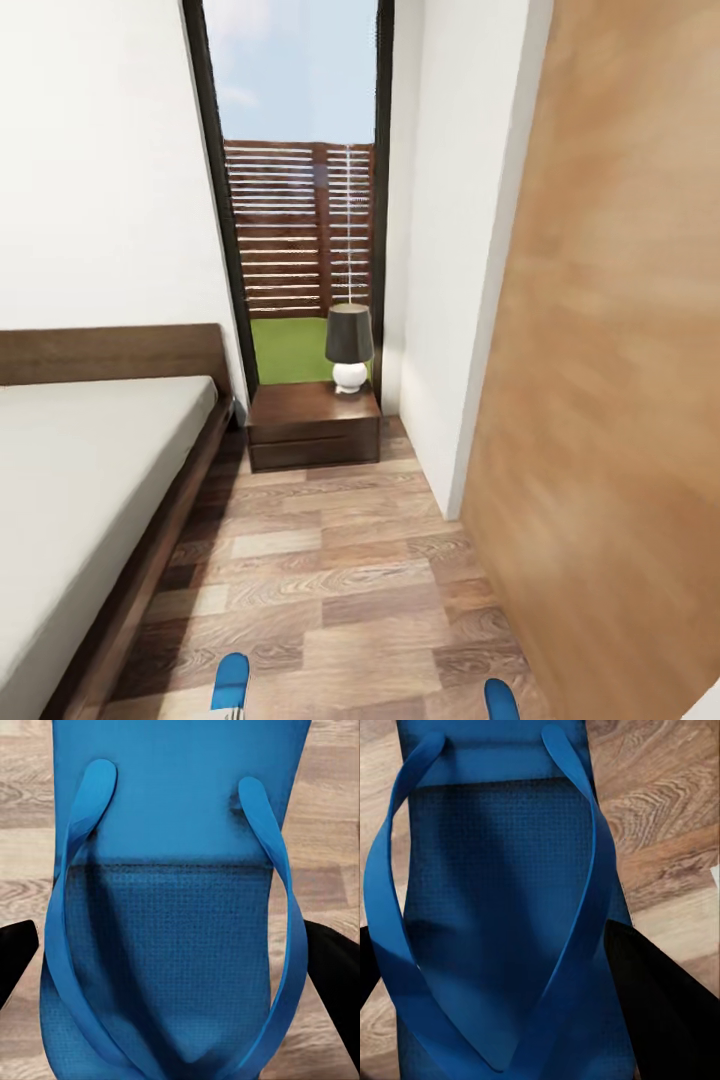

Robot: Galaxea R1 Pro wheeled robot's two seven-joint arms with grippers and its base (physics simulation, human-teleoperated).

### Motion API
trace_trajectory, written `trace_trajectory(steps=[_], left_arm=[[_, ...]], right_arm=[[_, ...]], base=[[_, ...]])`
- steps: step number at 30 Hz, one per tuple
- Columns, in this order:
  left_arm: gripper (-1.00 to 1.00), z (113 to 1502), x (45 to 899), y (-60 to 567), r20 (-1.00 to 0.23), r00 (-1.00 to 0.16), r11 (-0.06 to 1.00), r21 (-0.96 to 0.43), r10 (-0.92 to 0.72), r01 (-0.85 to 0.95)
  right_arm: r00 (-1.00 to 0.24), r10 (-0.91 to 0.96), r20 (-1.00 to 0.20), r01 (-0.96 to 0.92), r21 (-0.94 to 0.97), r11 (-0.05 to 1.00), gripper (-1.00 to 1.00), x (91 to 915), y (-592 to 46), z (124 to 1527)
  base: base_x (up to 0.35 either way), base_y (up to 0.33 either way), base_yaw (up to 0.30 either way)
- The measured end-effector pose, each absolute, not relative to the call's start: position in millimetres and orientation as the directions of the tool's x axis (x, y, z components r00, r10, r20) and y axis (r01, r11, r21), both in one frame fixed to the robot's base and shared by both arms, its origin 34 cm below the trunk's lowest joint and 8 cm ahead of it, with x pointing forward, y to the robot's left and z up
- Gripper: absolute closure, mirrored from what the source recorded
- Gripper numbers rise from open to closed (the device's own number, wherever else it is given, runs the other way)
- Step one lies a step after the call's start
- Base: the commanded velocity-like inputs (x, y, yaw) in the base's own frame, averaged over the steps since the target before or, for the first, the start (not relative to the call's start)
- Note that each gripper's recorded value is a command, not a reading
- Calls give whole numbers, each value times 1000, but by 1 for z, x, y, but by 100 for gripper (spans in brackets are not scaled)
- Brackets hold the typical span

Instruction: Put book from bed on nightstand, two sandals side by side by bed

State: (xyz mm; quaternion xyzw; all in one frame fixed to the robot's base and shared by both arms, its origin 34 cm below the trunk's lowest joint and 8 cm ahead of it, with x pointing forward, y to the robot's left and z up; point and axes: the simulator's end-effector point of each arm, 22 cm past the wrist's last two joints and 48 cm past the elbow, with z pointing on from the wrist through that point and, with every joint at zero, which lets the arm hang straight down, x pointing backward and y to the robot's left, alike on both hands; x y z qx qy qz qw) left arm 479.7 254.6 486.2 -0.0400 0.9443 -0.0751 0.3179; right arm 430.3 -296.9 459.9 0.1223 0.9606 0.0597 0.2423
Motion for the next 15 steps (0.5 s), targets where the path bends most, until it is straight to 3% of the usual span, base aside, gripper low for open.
trace_trajectory(steps=[6, 15], left_arm=[[100, 486, 480, 255, -594, -795, 986, -167, -123, -28], [100, 486, 480, 254, -594, -795, 985, -167, -123, -28]], right_arm=[[-853, 263, -451, 205, 174, 963, 100, 430, -297, 460], [-853, 263, -451, 205, 174, 963, 100, 430, -297, 460]], base=[[326, 0, 267], [326, 0, 37]])
